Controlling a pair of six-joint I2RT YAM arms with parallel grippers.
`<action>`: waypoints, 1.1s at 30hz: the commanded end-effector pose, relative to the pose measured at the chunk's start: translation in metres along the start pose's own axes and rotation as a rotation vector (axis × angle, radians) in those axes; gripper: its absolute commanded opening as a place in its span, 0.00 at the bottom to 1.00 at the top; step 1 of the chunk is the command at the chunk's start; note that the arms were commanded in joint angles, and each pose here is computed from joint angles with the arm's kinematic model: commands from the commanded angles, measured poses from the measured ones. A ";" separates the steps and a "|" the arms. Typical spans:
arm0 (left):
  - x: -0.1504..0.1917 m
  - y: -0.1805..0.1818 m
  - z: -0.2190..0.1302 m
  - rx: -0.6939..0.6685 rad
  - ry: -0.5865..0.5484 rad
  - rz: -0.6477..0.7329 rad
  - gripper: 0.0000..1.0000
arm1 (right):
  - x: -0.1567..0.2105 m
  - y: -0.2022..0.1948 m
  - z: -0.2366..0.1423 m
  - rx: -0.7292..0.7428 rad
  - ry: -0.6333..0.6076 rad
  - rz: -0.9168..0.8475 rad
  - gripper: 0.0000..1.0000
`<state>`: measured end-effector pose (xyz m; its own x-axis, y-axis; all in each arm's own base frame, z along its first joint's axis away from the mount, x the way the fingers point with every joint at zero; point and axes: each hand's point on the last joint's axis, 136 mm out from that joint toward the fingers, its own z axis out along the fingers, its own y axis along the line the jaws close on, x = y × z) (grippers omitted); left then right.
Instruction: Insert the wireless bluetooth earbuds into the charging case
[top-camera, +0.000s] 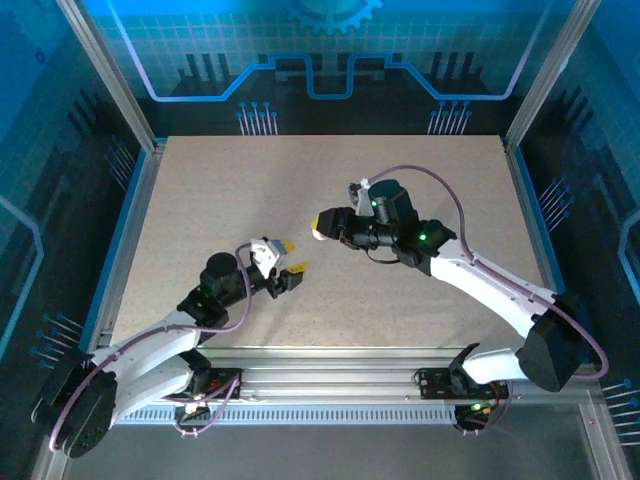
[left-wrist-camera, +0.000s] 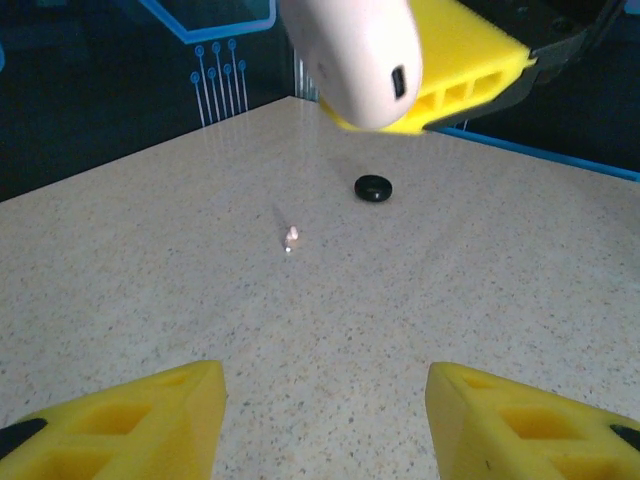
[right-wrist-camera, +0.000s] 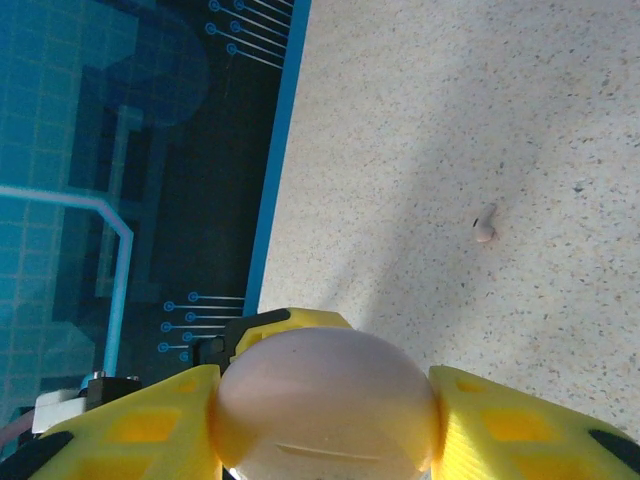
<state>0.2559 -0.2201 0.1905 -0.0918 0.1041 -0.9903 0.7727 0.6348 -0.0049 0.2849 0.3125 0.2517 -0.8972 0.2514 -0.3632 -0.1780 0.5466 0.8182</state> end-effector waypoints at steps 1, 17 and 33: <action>-0.043 -0.003 0.005 0.007 -0.135 0.065 0.56 | 0.002 0.010 -0.002 -0.026 -0.027 -0.013 0.47; -0.064 -0.003 0.023 -0.006 -0.242 -0.017 0.57 | 0.017 0.017 0.008 -0.047 -0.001 -0.048 0.47; -0.078 0.004 0.030 -0.015 -0.360 -0.160 0.54 | 0.022 0.014 0.004 -0.032 -0.008 -0.062 0.47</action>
<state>0.2829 -0.2503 0.2336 -0.0437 -0.1748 -0.9836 0.7561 0.6378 -0.1469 0.2723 0.3286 0.2504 -0.8864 0.2363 -0.3981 -0.2213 0.5391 0.8127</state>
